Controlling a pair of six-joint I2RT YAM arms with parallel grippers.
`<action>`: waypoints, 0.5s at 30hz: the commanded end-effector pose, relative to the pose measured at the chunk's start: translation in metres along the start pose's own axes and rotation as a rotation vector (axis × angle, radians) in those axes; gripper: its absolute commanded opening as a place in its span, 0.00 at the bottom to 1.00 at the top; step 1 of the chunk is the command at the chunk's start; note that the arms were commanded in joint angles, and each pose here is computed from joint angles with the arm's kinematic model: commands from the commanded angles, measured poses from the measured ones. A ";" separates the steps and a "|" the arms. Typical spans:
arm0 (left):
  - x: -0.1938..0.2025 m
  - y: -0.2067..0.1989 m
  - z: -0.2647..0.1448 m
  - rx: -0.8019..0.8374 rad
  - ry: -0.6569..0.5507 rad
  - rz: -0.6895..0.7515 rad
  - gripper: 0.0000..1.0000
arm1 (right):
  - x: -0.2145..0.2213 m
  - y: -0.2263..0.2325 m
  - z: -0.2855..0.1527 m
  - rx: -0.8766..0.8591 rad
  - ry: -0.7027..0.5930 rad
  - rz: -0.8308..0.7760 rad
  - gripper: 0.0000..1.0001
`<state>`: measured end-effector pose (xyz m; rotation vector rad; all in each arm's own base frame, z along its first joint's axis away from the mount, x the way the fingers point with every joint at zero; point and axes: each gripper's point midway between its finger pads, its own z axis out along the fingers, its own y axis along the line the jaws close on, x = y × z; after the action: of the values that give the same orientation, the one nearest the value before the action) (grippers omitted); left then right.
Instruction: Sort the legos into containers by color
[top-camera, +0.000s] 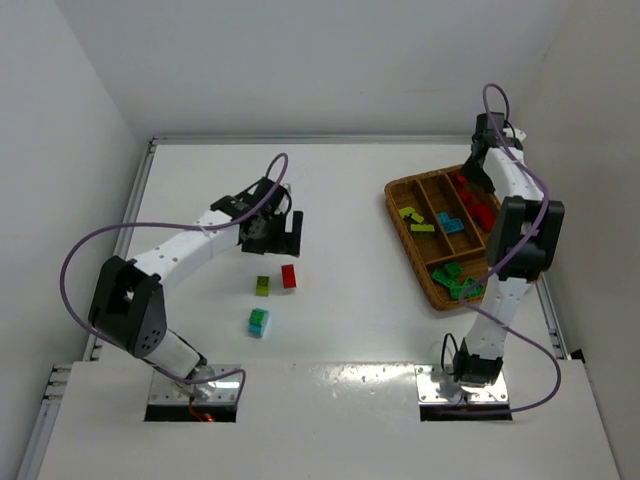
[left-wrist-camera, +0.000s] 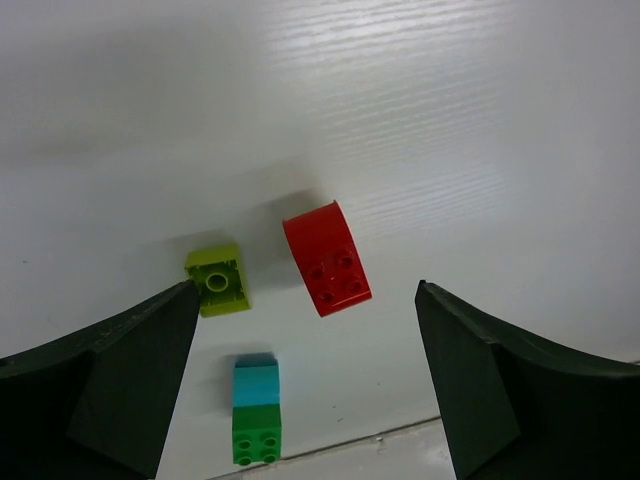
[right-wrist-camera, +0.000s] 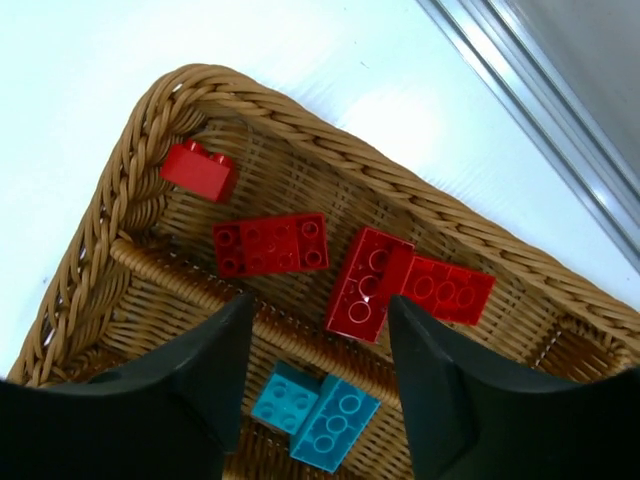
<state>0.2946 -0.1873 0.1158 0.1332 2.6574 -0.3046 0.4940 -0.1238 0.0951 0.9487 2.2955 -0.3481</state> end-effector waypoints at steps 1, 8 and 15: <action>0.017 -0.003 0.005 -0.030 0.034 -0.006 0.96 | -0.022 0.005 -0.034 -0.045 -0.079 0.009 0.58; 0.035 -0.015 0.021 -0.057 0.080 -0.003 0.96 | -0.011 0.018 -0.089 -0.141 -0.133 -0.023 0.66; 0.030 -0.010 0.021 -0.121 0.024 -0.030 0.93 | 0.029 0.055 -0.141 -0.372 -0.084 -0.132 0.65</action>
<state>0.2688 -0.2008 0.0744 0.1149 2.7575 -0.1723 0.4549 -0.0421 0.1781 0.7241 2.2211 -0.1492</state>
